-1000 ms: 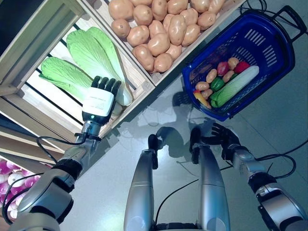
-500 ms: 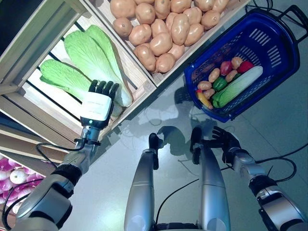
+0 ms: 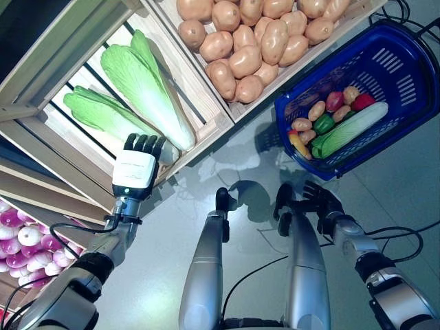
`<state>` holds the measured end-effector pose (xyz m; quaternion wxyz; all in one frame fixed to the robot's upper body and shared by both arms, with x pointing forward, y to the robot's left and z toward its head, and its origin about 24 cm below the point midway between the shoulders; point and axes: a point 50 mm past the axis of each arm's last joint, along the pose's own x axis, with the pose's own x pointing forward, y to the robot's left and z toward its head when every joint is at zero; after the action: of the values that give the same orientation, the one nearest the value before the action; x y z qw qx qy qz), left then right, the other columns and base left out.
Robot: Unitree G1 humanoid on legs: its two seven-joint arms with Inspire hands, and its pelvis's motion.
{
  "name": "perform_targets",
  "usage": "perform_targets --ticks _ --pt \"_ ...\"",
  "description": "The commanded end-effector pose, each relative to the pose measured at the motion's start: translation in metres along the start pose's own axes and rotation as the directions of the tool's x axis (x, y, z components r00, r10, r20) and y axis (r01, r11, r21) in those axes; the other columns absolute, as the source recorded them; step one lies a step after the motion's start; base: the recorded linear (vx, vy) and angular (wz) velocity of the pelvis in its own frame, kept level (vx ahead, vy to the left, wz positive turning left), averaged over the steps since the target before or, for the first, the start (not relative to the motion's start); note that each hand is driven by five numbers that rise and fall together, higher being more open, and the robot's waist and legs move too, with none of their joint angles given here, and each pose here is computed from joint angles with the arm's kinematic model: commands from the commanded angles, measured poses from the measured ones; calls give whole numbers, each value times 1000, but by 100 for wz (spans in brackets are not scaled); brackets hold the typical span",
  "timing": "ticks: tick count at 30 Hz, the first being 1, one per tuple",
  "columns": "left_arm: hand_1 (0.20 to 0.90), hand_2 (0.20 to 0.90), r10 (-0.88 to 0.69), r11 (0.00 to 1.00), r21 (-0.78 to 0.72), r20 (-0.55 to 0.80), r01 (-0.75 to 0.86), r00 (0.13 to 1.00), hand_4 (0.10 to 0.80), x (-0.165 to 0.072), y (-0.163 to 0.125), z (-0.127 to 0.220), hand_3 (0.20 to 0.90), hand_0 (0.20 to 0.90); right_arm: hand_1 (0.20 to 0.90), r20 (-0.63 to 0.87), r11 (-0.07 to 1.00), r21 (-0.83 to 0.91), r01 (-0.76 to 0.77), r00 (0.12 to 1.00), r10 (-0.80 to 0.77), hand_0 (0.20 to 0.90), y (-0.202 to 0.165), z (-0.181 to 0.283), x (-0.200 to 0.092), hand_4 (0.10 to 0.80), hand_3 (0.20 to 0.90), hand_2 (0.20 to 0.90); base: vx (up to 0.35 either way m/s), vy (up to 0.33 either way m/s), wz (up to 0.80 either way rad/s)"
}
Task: Put vegetables into the basket
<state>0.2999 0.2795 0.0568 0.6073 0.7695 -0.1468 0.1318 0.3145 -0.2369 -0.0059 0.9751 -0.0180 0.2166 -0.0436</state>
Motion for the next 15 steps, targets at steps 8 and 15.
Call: perform_targets --ticks 8,15 --pt "900 900 -14 999 48 -19 15 1000 800 -7 4 -14 900 900 900 49 999 20 44 998 -45 900 -26 3 -7 800 900 900 0 0 0" --pt "900 900 -96 985 151 42 89 994 800 -1 1 -15 900 900 900 53 999 14 37 998 -38 900 -27 8 -5 800 900 900 0 0 0"
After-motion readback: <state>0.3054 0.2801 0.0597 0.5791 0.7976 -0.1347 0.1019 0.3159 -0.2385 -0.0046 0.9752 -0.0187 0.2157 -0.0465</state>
